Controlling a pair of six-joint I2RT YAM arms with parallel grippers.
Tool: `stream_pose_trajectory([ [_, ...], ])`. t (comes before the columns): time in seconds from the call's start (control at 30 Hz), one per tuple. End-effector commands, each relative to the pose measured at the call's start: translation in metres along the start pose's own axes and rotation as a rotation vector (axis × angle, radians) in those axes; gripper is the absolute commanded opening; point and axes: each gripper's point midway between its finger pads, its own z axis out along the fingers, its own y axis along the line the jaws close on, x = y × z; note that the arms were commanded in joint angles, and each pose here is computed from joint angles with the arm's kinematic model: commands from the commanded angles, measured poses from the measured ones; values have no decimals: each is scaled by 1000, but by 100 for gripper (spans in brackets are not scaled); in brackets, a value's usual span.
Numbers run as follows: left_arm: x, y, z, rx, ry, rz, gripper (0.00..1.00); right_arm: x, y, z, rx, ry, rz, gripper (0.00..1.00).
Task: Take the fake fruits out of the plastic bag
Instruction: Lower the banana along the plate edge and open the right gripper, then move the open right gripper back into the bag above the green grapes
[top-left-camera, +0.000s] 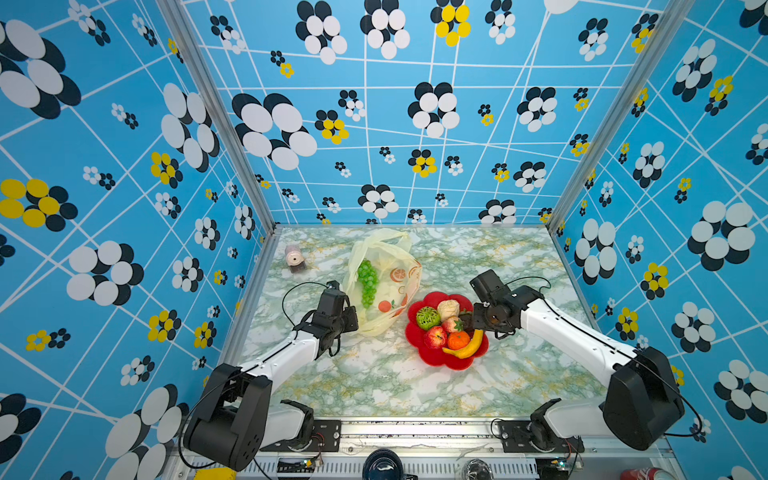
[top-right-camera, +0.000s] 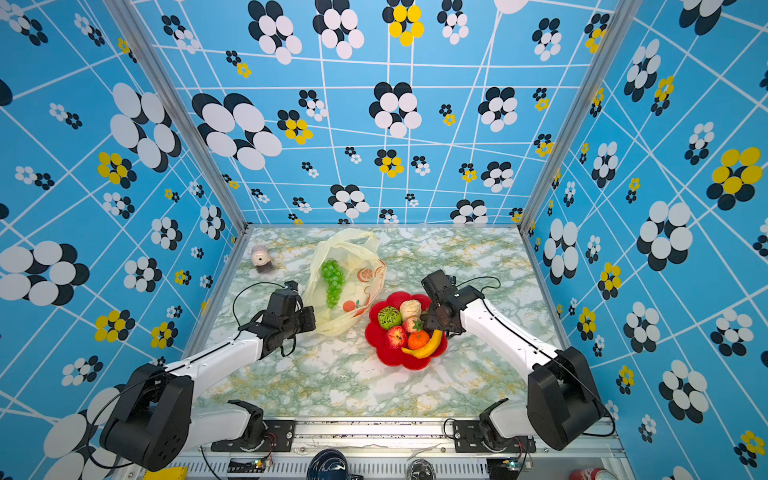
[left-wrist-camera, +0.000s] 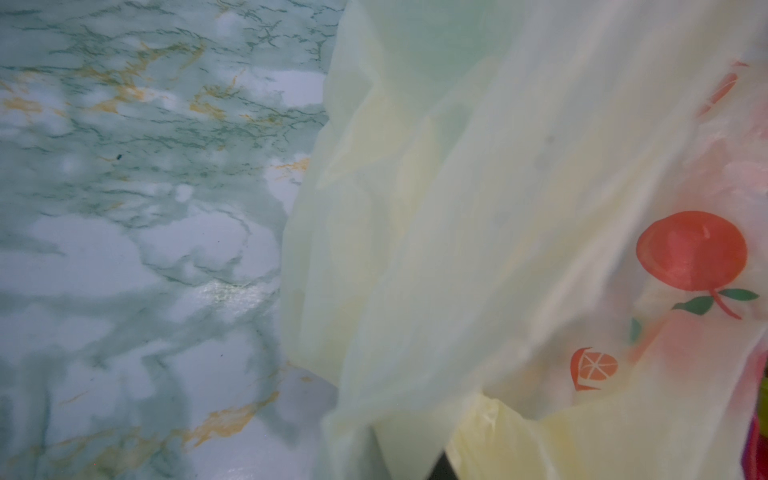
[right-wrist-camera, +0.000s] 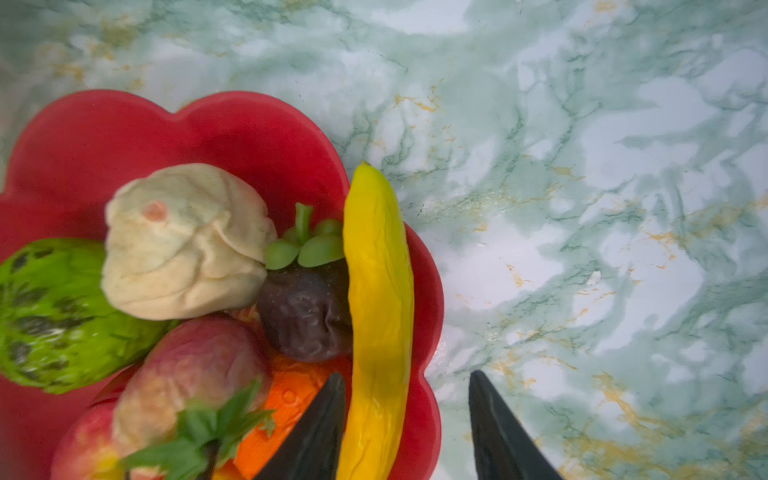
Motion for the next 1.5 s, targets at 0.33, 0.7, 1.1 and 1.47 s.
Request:
stream_pose_trajectory([
  [0.33,4,20,-25,-47,-15,-110,0,-54,182,-69,-453,-288,-153,56],
  [0.7,30,33,-65,-51,20,-247,0,-61,338,-31,-619,-299,-290,60],
  [1.1,50,28,-98,-3,58,-305,0,-64,405,19,-670,-313,-299,59],
  [1.47,49,25,-103,19,50,-316,0,-75,413,53,-561,-355,-253,57],
])
